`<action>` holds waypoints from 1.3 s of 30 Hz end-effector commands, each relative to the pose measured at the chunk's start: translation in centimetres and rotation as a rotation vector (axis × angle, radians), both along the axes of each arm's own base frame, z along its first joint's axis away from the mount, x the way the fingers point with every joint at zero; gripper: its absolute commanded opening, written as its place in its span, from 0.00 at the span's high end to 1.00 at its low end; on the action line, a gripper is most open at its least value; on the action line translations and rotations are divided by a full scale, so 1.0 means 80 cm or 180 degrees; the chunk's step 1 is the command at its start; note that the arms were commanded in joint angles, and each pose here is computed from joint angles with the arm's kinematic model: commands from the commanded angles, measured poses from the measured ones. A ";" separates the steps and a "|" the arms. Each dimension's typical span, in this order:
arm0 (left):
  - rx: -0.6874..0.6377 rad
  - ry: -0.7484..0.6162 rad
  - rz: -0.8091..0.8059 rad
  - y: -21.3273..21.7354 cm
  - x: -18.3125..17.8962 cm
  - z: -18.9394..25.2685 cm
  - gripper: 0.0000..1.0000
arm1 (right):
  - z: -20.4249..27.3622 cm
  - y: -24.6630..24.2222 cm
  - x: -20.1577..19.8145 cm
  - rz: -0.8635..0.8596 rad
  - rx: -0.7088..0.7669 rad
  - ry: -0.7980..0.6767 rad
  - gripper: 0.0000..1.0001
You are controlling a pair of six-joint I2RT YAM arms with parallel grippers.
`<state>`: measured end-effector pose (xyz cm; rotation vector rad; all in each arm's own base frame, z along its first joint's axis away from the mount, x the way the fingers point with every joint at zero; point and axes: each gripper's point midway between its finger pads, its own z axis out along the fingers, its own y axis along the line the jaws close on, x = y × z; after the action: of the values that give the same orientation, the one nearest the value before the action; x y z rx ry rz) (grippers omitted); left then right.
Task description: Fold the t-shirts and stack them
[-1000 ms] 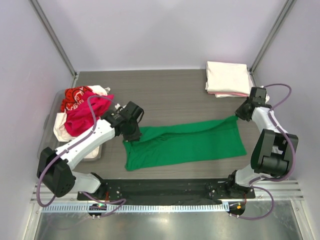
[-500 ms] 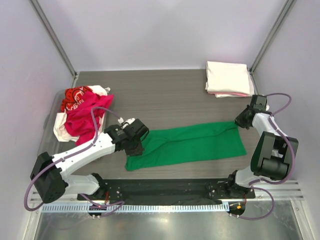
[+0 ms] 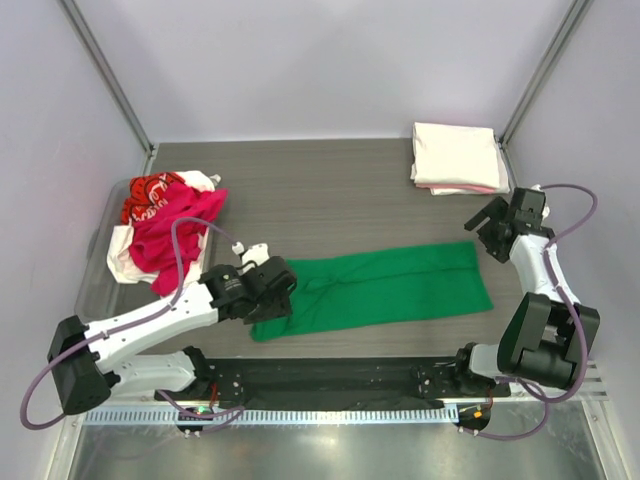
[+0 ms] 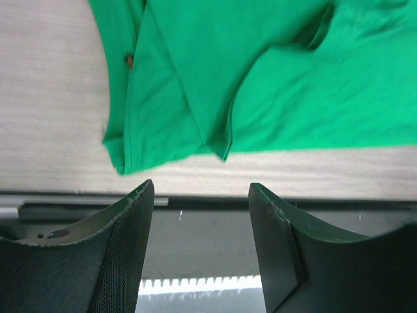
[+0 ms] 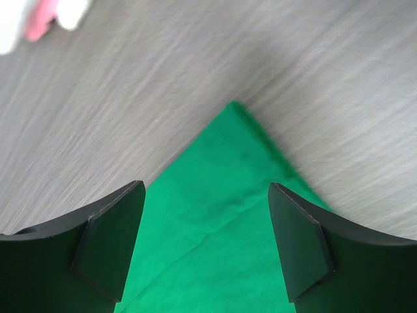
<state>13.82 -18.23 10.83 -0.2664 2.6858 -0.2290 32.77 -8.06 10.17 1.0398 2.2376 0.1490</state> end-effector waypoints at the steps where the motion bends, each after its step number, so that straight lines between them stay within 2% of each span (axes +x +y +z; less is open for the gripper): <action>1: -0.0014 -0.0433 0.0002 -0.017 0.039 0.024 0.39 | 0.027 0.035 0.016 0.0329 0.0099 -0.0284 0.18; 7: 0.0192 -0.0446 0.0005 -0.033 0.078 -0.007 0.39 | -0.019 0.094 0.011 0.0864 0.0273 -0.0008 0.22; 12: 0.0289 -0.0171 0.0095 -0.030 0.100 -0.065 0.43 | -0.068 0.117 -0.006 0.0990 0.0185 0.0397 0.24; 15: 0.0545 -0.0060 0.0074 -0.026 0.110 -0.093 0.44 | -0.097 0.121 -0.023 0.0983 0.0142 0.0660 0.24; 20: 0.0881 0.0247 0.0181 -0.008 0.126 -0.139 0.47 | -0.119 0.148 -0.051 0.1083 0.0161 0.0879 0.24; 23: 0.0954 0.0307 0.0334 0.008 0.151 -0.150 0.48 | -0.120 0.171 -0.074 0.1180 0.0230 0.0948 0.24; 26: 0.0826 0.0305 0.0466 0.007 0.198 -0.139 0.49 | -0.122 0.199 -0.105 0.1236 0.0431 0.0937 0.24; 28: 0.0908 0.0408 0.0520 0.016 0.218 -0.143 0.48 | -0.127 0.213 -0.130 0.1249 0.0525 0.0956 0.24; 29: 0.0779 0.0222 0.0553 -0.002 0.258 -0.118 0.48 | -0.124 0.228 -0.139 0.1246 0.0598 0.0941 0.24; 30: 0.0919 0.0386 0.0571 0.006 0.265 -0.137 0.46 | -0.117 0.236 -0.148 0.1267 0.0618 0.0832 0.25; 31: 0.0918 0.0363 0.0502 0.000 0.285 -0.132 0.44 | -0.116 0.245 -0.157 0.1264 0.0651 0.0816 0.25; 32: 0.0787 0.0162 0.0498 -0.022 0.331 -0.107 0.44 | -0.114 0.257 -0.165 0.1236 0.0733 0.0776 0.25; 33: 0.0837 0.0201 0.0461 -0.023 0.346 -0.101 0.42 | -0.102 0.292 -0.184 0.1343 0.0859 0.0700 0.25; 34: 0.0957 0.0354 0.0374 -0.028 0.356 -0.136 0.41 | -0.099 0.292 -0.186 0.1235 0.0699 0.0609 0.24; 35: 0.0978 0.0345 0.0141 -0.038 0.372 -0.136 0.40 | -0.088 0.315 -0.194 0.1368 0.0770 0.0504 0.23; 36: 0.0756 -0.0017 0.0037 -0.069 0.422 -0.090 0.38 | -0.077 0.350 -0.213 0.1486 0.0972 0.0460 0.23; 37: 0.0799 0.0080 -0.0116 -0.079 0.431 -0.122 0.37 | -0.065 0.378 -0.221 0.1641 0.1167 0.0389 0.23; 39: 0.0679 -0.0312 -0.0375 -0.102 0.469 -0.060 0.34 | -0.030 0.420 -0.227 0.1882 0.1341 0.0278 0.23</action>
<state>50.65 -25.38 3.01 -0.2782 2.5999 0.0143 14.06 21.91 4.24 0.3764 2.6779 0.7252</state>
